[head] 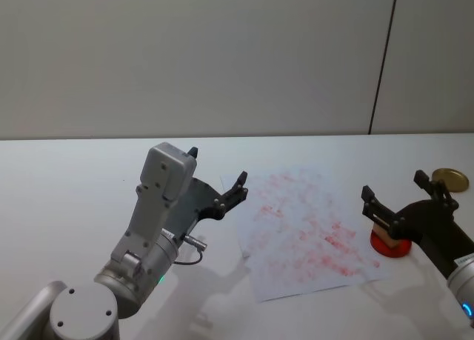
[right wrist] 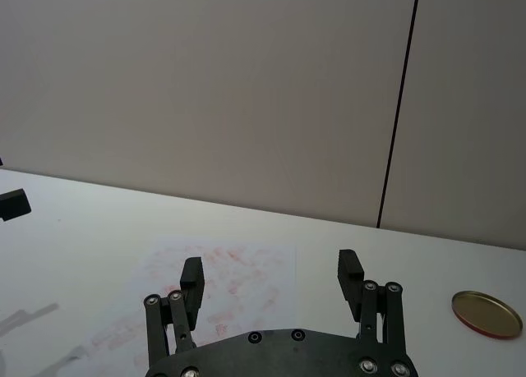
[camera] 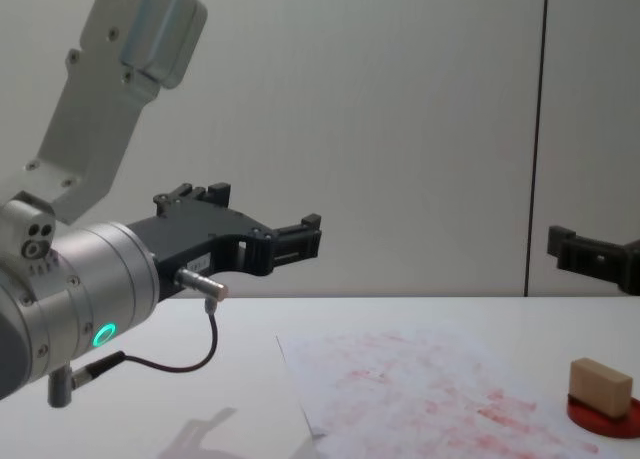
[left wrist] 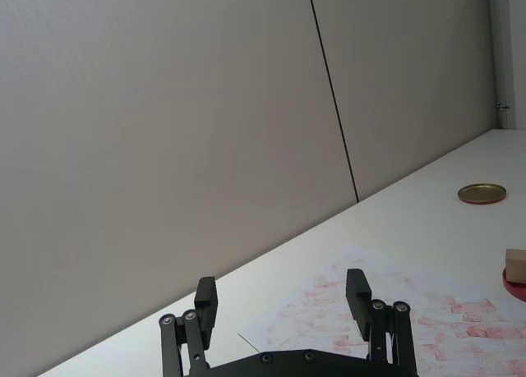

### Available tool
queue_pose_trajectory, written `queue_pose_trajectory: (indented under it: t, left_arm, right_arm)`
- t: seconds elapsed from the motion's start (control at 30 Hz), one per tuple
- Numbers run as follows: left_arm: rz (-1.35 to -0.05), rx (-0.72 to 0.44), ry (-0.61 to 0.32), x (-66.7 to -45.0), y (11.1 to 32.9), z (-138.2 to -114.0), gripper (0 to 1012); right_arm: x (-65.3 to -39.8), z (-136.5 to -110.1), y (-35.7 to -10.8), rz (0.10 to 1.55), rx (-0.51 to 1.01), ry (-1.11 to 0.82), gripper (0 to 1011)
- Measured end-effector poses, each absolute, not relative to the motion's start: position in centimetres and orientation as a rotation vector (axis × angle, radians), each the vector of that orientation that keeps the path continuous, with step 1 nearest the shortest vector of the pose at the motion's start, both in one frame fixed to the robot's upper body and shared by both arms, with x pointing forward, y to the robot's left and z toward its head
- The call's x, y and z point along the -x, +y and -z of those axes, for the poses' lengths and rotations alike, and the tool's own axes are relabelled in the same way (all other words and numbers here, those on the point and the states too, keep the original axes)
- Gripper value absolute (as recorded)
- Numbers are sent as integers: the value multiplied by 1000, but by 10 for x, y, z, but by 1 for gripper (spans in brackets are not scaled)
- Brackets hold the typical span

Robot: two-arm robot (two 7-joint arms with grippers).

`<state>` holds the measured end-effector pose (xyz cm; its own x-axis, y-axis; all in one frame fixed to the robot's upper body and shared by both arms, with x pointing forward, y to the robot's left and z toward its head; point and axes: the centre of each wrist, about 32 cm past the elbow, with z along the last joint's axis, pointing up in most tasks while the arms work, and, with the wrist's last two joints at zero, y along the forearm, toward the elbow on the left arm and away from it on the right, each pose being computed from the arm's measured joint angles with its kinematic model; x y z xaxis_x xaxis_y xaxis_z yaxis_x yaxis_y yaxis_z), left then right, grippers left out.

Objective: Use the one hand to pick up the stamp and affix it onto the A4 paper.

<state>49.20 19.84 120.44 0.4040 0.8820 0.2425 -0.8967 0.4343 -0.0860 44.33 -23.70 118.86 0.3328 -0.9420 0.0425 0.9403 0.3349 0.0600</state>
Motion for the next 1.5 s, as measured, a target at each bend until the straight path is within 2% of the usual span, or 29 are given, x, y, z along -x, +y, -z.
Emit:
queue_pose_trajectory:
  t: [0.87,1.5]
  left_arm:
    - [-1124,-61,-268,-492,198,-1204,993]
    - [-1124,-61,-268,-492,198,-1204,993]
  right_arm:
    - [-445,-1187,-239,1231,-13,-68,1001]
    - [-463,-1172,-264,1199,102,8,1001]
